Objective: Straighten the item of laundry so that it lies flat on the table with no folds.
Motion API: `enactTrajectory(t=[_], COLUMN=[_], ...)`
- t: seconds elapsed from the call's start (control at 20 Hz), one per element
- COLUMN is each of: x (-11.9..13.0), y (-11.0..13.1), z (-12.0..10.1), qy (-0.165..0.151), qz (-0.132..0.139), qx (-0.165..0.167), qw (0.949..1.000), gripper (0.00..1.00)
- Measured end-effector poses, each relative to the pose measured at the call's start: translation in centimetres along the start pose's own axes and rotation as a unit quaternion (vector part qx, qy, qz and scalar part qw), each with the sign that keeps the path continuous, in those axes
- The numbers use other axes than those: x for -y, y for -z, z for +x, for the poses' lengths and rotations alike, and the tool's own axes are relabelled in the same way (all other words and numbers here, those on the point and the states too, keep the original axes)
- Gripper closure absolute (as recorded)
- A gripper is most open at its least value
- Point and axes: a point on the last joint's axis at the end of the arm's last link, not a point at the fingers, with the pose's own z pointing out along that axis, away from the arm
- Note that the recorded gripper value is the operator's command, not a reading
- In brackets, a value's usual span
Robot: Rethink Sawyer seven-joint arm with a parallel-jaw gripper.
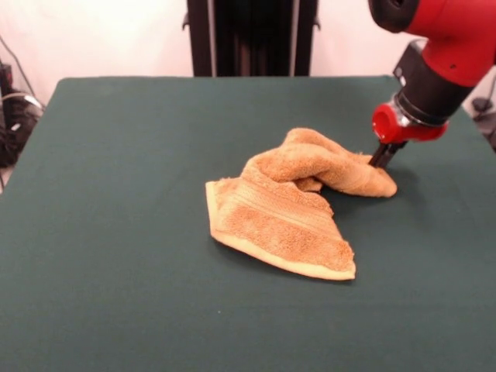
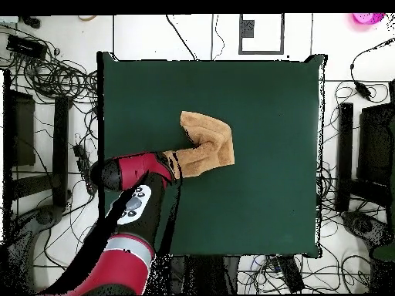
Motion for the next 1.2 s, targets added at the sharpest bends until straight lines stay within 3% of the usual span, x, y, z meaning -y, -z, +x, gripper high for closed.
enactTrajectory(t=[0.3, 0.5, 0.7, 1.0, 1.2], x=[0.7, 2.8, 5.4, 7.4, 8.0], y=[0.3, 2.1, 6.4, 12.1, 14.3], z=[-0.1, -0.3, -1.3, -2.6, -2.9], qy=[-0.007, -0.025, -0.046, -0.055, -0.060], qz=[-0.004, -0.008, -0.010, -0.005, -0.005], qx=[0.002, 0.011, 0.042, 0.089, 0.106], qw=[1.0000, 0.9996, 0.9980, 0.9945, 0.9925], gripper=[1.00, 1.00, 1.00, 1.00, 1.00])
